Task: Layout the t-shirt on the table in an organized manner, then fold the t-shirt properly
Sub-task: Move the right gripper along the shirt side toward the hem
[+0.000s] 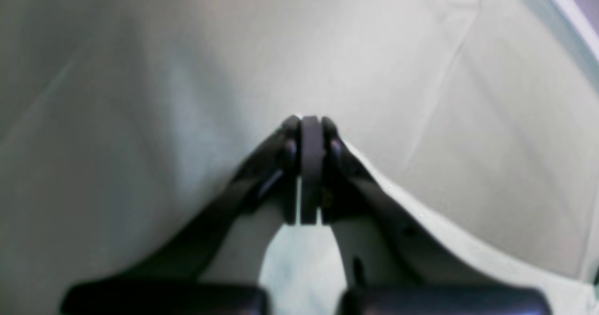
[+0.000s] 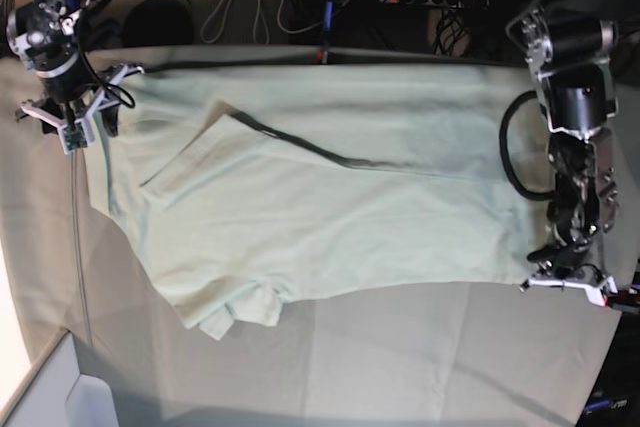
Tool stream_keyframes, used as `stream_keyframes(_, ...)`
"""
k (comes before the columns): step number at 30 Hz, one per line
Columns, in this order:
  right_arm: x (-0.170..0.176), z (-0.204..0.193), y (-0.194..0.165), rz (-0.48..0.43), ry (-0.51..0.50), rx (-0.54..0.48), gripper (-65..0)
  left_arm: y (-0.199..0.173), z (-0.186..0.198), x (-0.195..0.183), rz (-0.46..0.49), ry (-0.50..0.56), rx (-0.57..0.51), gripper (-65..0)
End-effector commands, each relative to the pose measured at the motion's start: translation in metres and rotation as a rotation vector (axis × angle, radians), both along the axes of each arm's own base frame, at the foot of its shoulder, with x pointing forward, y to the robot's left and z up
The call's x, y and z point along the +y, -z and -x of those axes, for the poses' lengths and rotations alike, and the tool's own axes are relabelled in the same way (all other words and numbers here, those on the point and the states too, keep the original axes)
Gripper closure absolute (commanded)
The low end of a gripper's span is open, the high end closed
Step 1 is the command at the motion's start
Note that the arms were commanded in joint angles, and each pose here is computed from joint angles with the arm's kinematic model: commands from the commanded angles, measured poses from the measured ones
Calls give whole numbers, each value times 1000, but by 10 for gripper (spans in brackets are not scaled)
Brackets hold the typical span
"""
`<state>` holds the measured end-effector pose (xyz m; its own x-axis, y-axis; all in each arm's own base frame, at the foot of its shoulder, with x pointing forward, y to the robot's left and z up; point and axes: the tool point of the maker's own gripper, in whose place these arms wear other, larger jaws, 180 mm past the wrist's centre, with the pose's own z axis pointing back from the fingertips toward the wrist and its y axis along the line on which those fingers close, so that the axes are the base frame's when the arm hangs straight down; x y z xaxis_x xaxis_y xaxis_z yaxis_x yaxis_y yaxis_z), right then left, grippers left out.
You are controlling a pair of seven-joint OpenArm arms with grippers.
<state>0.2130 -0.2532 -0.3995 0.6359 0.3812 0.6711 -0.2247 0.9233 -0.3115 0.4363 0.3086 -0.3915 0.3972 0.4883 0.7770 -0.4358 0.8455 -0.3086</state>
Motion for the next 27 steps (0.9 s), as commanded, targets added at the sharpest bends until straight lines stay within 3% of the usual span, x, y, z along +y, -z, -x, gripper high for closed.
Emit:
stream_keyframes(1, 0, -8, -12, 3, -14, -47, -277, -32, -18, 9, -29, -5, -87, 0)
stream_keyframes(8, 1, -26, -23, 2, -15, -92, -280, -28, -12, 10, -34, -3, -78, 0)
stream_keyframes(17, 8, -112, -51, -32, -37, -206, -280, -11, 2, 9, -32, -3, -42, 0)
stream_keyframes(27, 45, -226, -27, -229, -100, -117, -281, 1, 13, 9, -34, -2, -13, 0)
